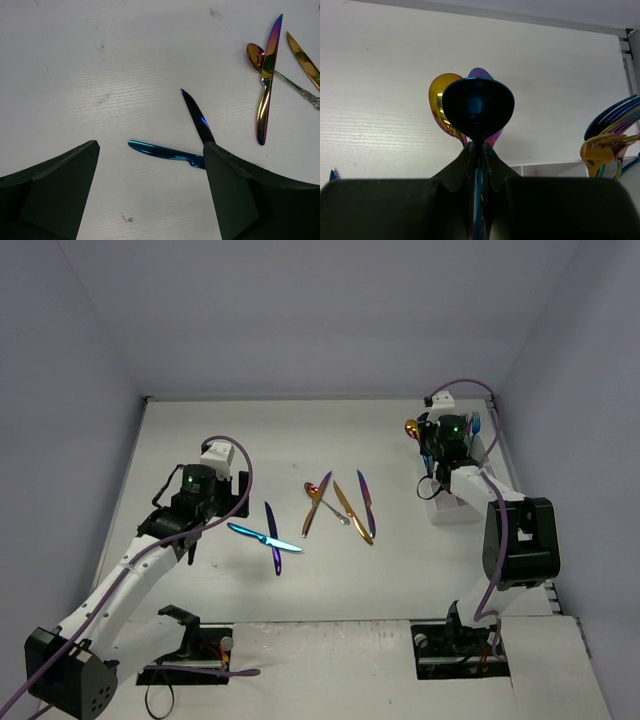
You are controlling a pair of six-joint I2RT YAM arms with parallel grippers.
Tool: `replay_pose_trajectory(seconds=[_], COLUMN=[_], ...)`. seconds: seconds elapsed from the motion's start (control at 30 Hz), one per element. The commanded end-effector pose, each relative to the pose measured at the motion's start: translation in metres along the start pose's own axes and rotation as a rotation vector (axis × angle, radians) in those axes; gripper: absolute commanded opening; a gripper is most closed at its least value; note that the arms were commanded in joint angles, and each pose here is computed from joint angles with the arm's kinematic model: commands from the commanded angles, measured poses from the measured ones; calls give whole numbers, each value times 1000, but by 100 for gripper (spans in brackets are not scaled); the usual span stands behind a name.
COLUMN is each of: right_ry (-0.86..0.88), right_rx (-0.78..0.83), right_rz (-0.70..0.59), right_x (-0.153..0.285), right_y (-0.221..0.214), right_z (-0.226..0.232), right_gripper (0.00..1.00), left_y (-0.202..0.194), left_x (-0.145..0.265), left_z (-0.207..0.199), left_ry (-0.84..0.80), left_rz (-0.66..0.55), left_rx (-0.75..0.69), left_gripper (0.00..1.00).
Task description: Sort the eating utensils into containers
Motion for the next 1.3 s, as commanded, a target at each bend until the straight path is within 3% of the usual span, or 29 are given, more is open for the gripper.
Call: replay_pose_trajectory(seconds=[0.0, 0.37, 0.67, 0.83, 1.07, 1.27], right_ry=[-67, -116, -98, -60, -17, 111], right_rx=[-53, -106, -147, -190, -278, -361], right_rz=[-107, -84, -183, -185, -165, -149], right_x=[5, 9, 51, 83, 124, 153], right_y=[20, 11, 58, 78, 69, 55], right_z=[-9, -13, -15, -11, -4, 12], right_gripper=[3, 18, 39, 50, 56, 58], left_y=[17, 17, 15, 20, 39, 38], left_x=[0, 1, -4, -12, -30, -75], left_z=[-1, -2, -9, -27, -68, -100], left_ry=[-12, -25, -73, -143, -183, -216], left_rz=[-80, -82, -47, 0, 39, 103], left_rx=[9, 9, 38, 134, 166, 143], left_gripper=[83, 83, 83, 83, 83, 78])
Point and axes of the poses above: each gripper's point midway between its finger pads, its own x axis back along the fingers, its own z axis along the line the jaws close on, y = z × x, the point moved 7 cm from there along x, back along the fingers, and after that the axes turned 1 degree about -x, right-handed, at the moved point
